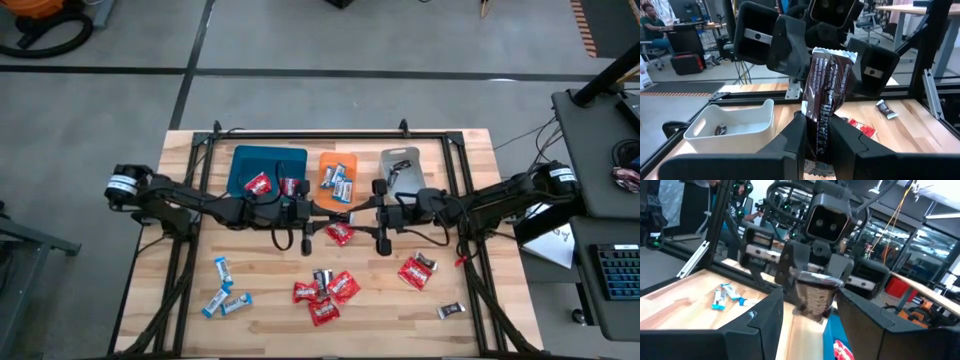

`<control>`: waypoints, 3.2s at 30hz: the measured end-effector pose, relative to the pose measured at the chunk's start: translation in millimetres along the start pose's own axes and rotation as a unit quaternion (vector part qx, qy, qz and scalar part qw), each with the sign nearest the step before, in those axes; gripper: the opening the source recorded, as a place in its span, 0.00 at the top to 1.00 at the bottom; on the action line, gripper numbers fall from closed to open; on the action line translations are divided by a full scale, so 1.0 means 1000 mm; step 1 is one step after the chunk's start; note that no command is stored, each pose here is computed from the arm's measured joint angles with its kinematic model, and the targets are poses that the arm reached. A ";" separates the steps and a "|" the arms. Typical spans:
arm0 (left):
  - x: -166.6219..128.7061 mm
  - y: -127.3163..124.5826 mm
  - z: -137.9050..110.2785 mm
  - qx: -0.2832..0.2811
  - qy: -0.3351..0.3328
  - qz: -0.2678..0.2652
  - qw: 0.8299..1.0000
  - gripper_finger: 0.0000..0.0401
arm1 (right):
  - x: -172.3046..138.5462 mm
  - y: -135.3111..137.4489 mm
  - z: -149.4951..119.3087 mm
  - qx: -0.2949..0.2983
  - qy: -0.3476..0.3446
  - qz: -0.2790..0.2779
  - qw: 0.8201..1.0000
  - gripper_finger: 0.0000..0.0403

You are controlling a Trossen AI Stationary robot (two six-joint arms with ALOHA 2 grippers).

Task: Sort candy
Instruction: Put the brown chocolate bar into the gray bin, then put the red candy into the blue bin

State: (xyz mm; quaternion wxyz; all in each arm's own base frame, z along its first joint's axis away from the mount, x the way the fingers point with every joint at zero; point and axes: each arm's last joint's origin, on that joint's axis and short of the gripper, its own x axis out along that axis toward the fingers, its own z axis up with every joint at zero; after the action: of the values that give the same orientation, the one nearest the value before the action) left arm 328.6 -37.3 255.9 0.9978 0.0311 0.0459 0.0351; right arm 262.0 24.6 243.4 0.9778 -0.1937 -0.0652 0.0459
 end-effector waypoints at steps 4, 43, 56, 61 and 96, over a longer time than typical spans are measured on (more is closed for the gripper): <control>0.008 -0.001 -0.008 -0.001 -0.004 0.001 1.000 0.89 | 0.001 -0.001 0.003 -0.009 -0.008 0.003 1.000 0.56; 0.004 0.002 -0.012 0.007 0.045 0.003 0.999 0.63 | 0.000 -0.007 -0.002 -0.018 0.059 -0.052 0.997 0.96; -0.044 0.018 -0.013 -0.040 0.220 0.142 0.964 0.63 | -0.050 -0.057 -0.049 0.112 0.350 -0.498 0.785 0.95; -0.044 0.018 -0.014 -0.051 0.222 0.146 0.963 0.63 | -0.073 -0.064 -0.079 0.199 0.412 -0.546 0.702 0.95; -0.039 0.013 -0.049 -0.007 0.342 0.110 0.933 0.63 | -0.020 -0.054 -0.037 0.380 0.388 -0.263 0.798 0.52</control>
State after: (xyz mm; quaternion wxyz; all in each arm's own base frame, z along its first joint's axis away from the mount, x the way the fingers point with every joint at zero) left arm 284.5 -24.4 211.6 0.9120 0.0154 0.3801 0.1536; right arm 251.0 -41.5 228.4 0.8909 0.2162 0.2933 -0.2713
